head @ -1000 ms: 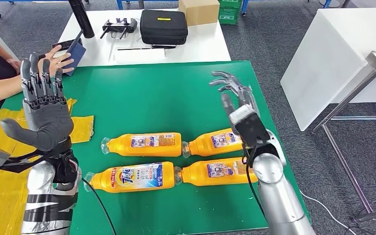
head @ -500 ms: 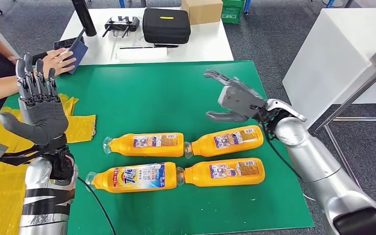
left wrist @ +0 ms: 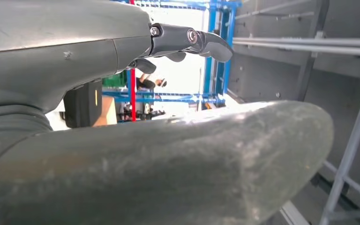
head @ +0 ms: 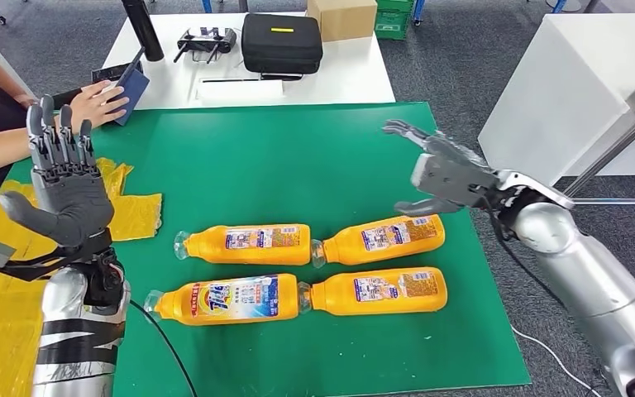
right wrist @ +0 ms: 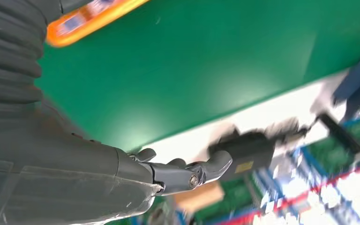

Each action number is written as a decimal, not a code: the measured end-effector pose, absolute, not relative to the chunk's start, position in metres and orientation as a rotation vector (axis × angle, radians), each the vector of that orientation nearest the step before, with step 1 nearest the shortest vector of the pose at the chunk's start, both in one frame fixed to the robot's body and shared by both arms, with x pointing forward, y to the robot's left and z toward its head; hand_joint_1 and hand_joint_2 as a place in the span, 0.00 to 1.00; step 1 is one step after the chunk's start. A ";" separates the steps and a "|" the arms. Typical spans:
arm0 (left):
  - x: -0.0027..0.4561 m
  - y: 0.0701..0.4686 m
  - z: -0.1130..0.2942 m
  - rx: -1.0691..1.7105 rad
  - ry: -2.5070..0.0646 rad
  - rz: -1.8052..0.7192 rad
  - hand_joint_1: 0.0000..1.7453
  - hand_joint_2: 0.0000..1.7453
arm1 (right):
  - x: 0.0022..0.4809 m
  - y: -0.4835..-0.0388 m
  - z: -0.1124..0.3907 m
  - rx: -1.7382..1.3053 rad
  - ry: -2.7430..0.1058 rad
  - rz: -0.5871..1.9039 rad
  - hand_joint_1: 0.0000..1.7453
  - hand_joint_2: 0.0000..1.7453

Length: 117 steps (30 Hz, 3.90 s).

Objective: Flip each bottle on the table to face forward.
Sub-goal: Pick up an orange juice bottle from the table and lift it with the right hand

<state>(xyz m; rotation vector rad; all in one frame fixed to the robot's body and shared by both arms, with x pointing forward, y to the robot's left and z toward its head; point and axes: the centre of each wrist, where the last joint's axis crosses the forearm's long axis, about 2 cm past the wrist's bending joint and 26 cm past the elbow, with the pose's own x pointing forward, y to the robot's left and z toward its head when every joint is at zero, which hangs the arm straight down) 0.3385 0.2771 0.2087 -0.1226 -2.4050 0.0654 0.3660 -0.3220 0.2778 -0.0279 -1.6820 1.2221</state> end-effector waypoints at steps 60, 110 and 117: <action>0.338 0.277 0.184 -0.100 -2.286 0.080 0.00 0.00 | 0.244 -0.334 0.139 -0.300 -1.192 1.674 0.00 1.00; 0.352 0.266 0.183 -0.188 -2.222 0.115 0.00 0.00 | 0.292 -0.258 0.063 -0.323 -1.034 1.728 1.00 1.00; 0.350 0.268 0.179 -0.278 -2.191 0.161 0.00 0.00 | 0.288 -0.267 0.074 -0.253 -1.209 1.501 1.00 1.00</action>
